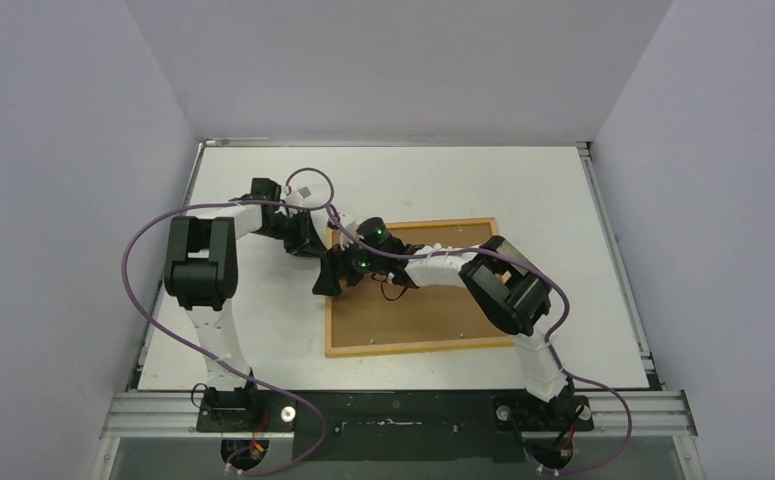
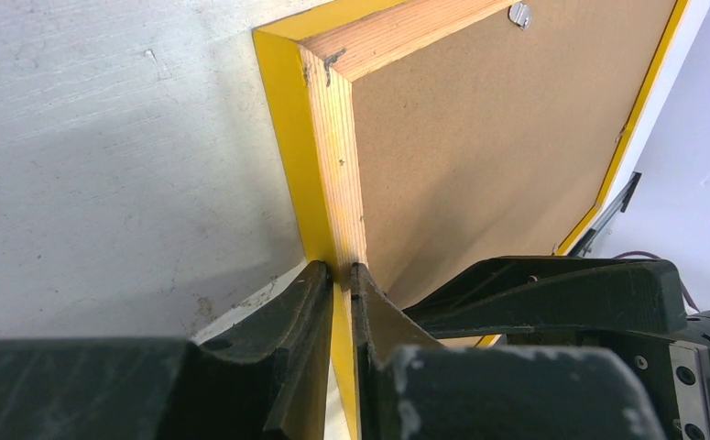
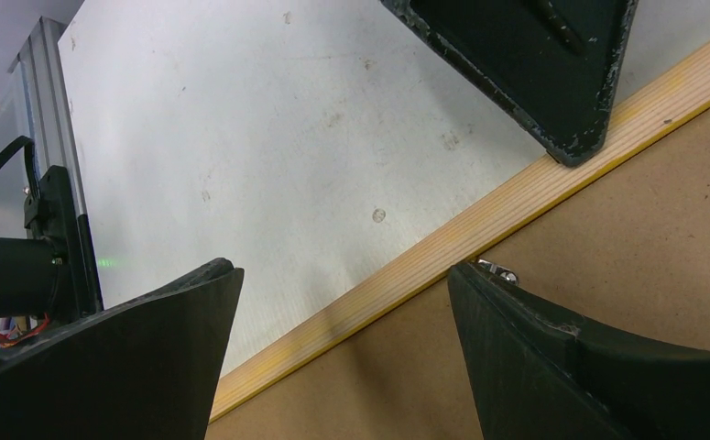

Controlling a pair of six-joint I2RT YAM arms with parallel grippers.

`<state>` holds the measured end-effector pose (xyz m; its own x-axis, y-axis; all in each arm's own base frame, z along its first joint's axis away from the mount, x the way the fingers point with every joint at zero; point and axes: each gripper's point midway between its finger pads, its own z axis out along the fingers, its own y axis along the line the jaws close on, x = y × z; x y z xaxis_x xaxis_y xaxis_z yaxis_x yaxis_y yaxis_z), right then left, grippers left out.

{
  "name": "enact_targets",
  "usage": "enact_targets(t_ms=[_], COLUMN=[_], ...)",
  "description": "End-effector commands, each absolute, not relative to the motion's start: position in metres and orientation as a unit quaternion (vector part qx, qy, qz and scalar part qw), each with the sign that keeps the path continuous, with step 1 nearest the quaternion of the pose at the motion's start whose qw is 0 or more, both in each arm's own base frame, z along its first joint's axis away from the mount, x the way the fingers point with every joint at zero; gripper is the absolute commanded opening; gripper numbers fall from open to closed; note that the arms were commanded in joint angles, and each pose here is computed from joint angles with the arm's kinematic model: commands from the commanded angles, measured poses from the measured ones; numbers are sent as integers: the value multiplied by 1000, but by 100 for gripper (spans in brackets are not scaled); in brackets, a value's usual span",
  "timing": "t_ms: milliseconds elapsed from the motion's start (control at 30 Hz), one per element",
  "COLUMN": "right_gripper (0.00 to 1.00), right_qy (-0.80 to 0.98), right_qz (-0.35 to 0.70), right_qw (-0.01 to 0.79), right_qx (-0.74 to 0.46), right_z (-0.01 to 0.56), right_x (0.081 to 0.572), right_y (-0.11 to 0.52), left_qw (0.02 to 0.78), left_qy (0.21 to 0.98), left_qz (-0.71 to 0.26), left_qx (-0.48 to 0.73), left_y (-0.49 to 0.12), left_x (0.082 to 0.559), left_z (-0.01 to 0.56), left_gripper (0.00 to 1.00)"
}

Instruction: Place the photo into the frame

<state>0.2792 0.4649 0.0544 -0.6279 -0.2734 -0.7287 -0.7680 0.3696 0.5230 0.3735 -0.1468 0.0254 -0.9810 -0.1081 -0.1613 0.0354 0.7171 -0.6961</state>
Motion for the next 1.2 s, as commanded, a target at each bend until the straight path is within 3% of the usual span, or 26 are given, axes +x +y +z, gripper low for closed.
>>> enact_targets(t_ms=[0,667,867,1067,1167], right_gripper=[87,87,89,95,100], right_qy=[780,808,794,793,820], right_qz=[443,380,391,377,316], right_qw=[299,381,392,410,429], right_qx=[-326,-240,-250,-247,-209], right_z=[52,50,87,139,149], right_x=[292,315,308,324,346], right_y=[475,465,468,447,407], left_qw=[104,92,100,138,149], left_qy=[928,929,926,920,919], left_qz=[-358,-359,-364,-367,-365], left_qx=[-3,-7,-15,-12,-6], left_y=[-145,-146,-141,-126,-115], left_x=[368,356,363,387,393], left_z=[24,19,27,64,82], left_gripper=[10,10,11,23,29])
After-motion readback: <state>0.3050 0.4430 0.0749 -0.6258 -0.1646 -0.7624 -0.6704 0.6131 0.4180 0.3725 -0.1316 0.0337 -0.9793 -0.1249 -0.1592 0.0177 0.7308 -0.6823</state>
